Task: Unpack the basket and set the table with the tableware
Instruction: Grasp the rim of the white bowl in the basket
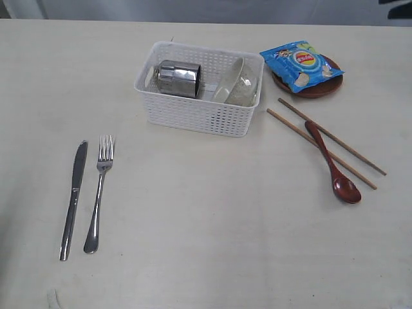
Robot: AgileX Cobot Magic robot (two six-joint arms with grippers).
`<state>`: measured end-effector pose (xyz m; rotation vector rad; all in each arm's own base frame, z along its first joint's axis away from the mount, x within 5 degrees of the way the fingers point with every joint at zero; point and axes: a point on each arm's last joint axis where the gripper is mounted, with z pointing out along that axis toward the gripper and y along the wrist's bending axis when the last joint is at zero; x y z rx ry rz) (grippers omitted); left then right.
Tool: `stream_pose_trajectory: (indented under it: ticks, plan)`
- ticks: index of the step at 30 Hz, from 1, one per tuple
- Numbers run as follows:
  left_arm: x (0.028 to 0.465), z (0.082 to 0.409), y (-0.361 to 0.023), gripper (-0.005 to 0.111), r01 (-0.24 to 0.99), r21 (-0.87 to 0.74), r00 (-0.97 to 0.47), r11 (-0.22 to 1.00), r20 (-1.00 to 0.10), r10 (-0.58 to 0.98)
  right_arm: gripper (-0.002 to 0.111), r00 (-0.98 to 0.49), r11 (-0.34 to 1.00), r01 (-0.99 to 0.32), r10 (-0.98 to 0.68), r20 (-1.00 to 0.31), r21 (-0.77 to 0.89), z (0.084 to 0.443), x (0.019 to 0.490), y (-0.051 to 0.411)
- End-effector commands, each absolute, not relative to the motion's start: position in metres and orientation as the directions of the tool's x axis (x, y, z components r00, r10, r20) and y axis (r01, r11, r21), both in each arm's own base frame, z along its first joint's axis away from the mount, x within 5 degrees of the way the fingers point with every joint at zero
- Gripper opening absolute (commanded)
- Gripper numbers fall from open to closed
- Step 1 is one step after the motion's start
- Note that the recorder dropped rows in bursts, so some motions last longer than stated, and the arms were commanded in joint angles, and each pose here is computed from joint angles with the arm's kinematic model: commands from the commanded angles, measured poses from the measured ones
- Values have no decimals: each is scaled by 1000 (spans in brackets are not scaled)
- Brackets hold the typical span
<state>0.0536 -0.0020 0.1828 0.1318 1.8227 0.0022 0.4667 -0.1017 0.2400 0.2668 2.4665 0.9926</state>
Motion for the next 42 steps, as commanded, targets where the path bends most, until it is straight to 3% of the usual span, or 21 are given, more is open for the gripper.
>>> stream_pose_trajectory:
  ticks: [1,8,13,17,33,35,39,42]
  plan:
    - [53,182,-2,0,94,65,-247,993,-965,87,38,-875,751,-116,233,-424,651,300,453,-47]
    - [53,182,-2,0,94,65,-247,993,-965,87,38,-909,902,-220,-52,-413,370,333,420,80]
    - [53,182,-2,0,94,65,-247,993,-965,87,38,-905,933,-297,-208,-371,202,317,404,149]
    - [53,182,-2,0,94,65,-247,993,-965,87,38,-912,931,-322,-256,-320,173,295,400,182]
    - [53,182,-2,0,94,65,-247,993,-965,87,38,-962,963,-249,-233,-143,106,212,422,192]
    - [53,182,-2,0,94,65,-247,993,-965,87,31,-962,963,-250,-235,-136,104,208,422,193]
    - [54,182,-2,0,94,68,-247,993,-965,89,-1,-953,955,-279,-264,-146,95,211,422,192]
    - [54,182,-2,0,94,68,-247,993,-965,89,-1,-941,955,-295,-286,-181,20,223,423,183]
